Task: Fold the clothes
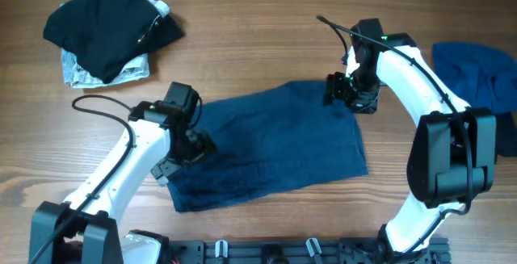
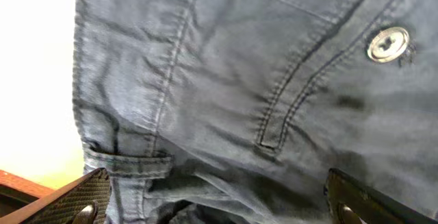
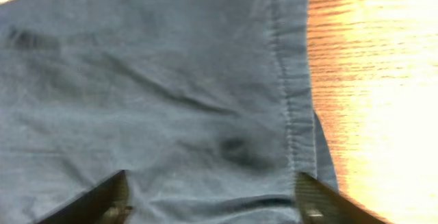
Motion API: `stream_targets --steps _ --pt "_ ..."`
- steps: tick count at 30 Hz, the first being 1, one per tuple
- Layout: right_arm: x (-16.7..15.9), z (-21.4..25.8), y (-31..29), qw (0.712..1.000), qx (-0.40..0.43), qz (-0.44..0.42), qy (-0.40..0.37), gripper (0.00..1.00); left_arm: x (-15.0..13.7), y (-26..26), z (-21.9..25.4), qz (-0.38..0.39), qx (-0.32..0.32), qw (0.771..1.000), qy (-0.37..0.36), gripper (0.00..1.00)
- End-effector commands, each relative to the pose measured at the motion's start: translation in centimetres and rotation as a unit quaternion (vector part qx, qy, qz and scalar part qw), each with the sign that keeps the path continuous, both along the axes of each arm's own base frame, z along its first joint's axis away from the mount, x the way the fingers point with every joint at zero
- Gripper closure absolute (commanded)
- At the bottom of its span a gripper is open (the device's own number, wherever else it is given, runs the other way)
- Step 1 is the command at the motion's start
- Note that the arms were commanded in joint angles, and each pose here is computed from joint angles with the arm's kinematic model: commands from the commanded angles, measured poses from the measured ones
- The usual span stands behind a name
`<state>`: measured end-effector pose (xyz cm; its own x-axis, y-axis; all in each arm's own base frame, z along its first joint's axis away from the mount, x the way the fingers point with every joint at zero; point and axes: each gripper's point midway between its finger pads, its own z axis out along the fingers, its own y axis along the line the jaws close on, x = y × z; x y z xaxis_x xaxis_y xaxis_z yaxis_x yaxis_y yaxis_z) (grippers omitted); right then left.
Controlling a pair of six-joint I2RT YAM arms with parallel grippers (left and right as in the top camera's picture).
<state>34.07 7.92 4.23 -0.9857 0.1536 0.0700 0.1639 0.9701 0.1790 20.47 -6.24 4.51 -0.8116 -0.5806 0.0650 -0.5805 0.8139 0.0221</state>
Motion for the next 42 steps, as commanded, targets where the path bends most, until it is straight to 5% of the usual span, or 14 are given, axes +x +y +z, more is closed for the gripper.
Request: stream_targets --steps 1,4,7,13,26,32,37,42 --pt "-1.7 -1.7 -1.1 0.999 -0.028 -0.010 0.014 0.33 0.8 1.6 0.5 0.027 0.015 0.999 -0.015 0.00" --pt "-2.1 -2.7 -1.2 0.999 -0.028 -0.013 0.015 0.37 0.4 2.0 0.2 0.035 0.017 0.999 -0.004 0.00" --pt "-1.8 -2.7 -1.1 1.000 -0.028 -0.013 0.007 0.24 -0.2 2.1 -1.2 0.040 0.015 0.999 0.005 0.00" --pt "-1.8 -2.7 -1.1 1.000 -0.027 -0.011 0.007 0.20 0.4 3.9 -2.6 0.076 0.020 0.997 0.013 0.00" --pt "-1.6 -2.7 -1.1 1.000 -0.027 -0.006 0.004 0.19 0.8 3.3 -4.8 0.098 -0.063 0.992 0.049 0.01" --pt "-1.4 -2.7 -1.1 1.000 -0.026 -0.007 -0.001 0.21 1.4 3.3 -5.6 0.098 -0.064 0.992 0.044 0.39" --pt "-1.4 -2.7 -1.1 1.000 -0.026 -0.007 -0.002 0.21 3.1 3.3 -5.7 0.095 -0.067 0.993 0.010 0.95" --pt "-1.4 -2.7 -1.1 1.000 -0.026 -0.009 -0.002 0.21 8.8 4.2 -5.5 0.096 -0.076 0.987 -0.108 0.96"
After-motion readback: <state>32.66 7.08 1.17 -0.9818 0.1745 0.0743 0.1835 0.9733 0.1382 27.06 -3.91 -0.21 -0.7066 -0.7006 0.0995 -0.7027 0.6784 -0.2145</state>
